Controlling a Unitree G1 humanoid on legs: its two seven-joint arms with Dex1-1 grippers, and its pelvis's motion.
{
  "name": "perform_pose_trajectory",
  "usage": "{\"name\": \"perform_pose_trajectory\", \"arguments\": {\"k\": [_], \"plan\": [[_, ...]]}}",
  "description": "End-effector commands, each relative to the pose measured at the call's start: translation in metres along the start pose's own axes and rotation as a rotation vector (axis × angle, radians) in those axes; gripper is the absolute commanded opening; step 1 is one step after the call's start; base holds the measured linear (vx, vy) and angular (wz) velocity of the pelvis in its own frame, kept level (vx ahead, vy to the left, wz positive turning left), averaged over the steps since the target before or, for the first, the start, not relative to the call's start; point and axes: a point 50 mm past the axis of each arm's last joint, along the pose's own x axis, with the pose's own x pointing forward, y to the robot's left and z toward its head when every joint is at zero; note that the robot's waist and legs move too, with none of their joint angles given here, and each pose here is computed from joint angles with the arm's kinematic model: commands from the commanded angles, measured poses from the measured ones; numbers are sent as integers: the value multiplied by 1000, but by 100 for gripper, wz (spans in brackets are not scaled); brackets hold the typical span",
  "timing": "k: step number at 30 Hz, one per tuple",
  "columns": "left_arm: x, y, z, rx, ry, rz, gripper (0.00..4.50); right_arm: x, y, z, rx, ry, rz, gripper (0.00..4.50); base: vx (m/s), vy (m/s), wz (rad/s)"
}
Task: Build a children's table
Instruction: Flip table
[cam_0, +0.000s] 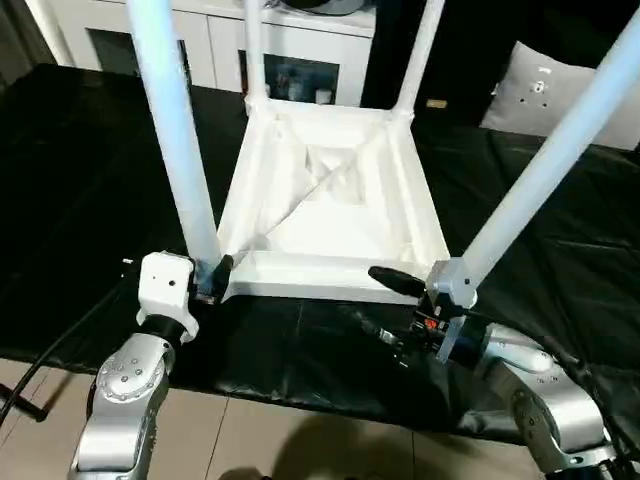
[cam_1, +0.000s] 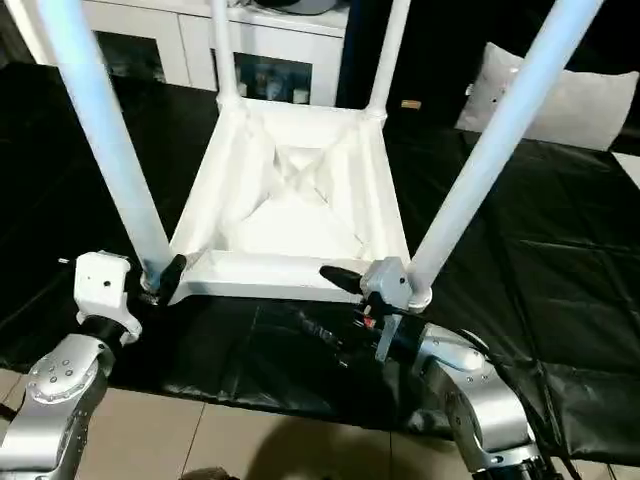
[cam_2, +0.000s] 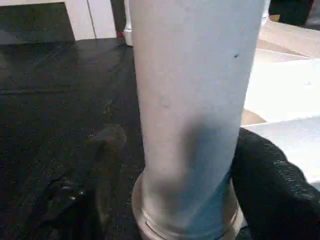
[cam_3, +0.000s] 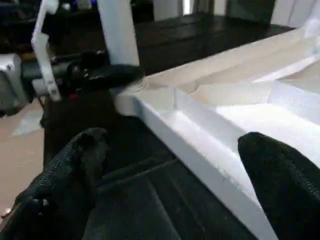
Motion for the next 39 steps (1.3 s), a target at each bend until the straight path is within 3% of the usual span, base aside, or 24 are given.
{"name": "perform_pose_trajectory", "arguments": {"k": [1, 10, 25, 27, 28, 29, 30, 33, 34, 39], "plan": [[1, 2, 1, 19, 0, -12, 303, -1, 0, 1, -6, 18, 39, 450, 0, 0, 0], [0, 2, 3, 34, 5, -49, 220, 1, 4, -3, 1, 48, 84, 450, 0, 0, 0], [0, 1, 14, -36, -30, -113, 208, 6, 3, -5, -23, 27, 56, 450, 0, 0, 0], [1, 1, 15, -113, -9, -83, 207, 7, 1, -5, -14, 26, 24, 450, 0, 0, 0], [1, 1, 12, -186, 32, -52, 207, 8, 1, -6, -4, 19, 11, 450, 0, 0, 0], [0, -2, 3, -333, 124, -3, 207, 10, 4, -6, 15, 4, -4, 450, 0, 0, 0], [-2, -3, -1, -374, 153, 8, 206, 11, 6, -6, 18, -1, -4, 450, 0, 0, 0], [-3, -5, -3, -409, 170, 14, 206, 11, 7, -7, 22, -4, -7, 450, 0, 0, 0], [-5, -10, -7, -502, 196, 26, 206, 11, 7, -8, 33, -16, -34, 450, 0, 0, 0], [-7, -17, -9, -568, 224, 4, 206, 12, 5, -7, 38, -34, -70, 450, 0, 0, 0]]}}
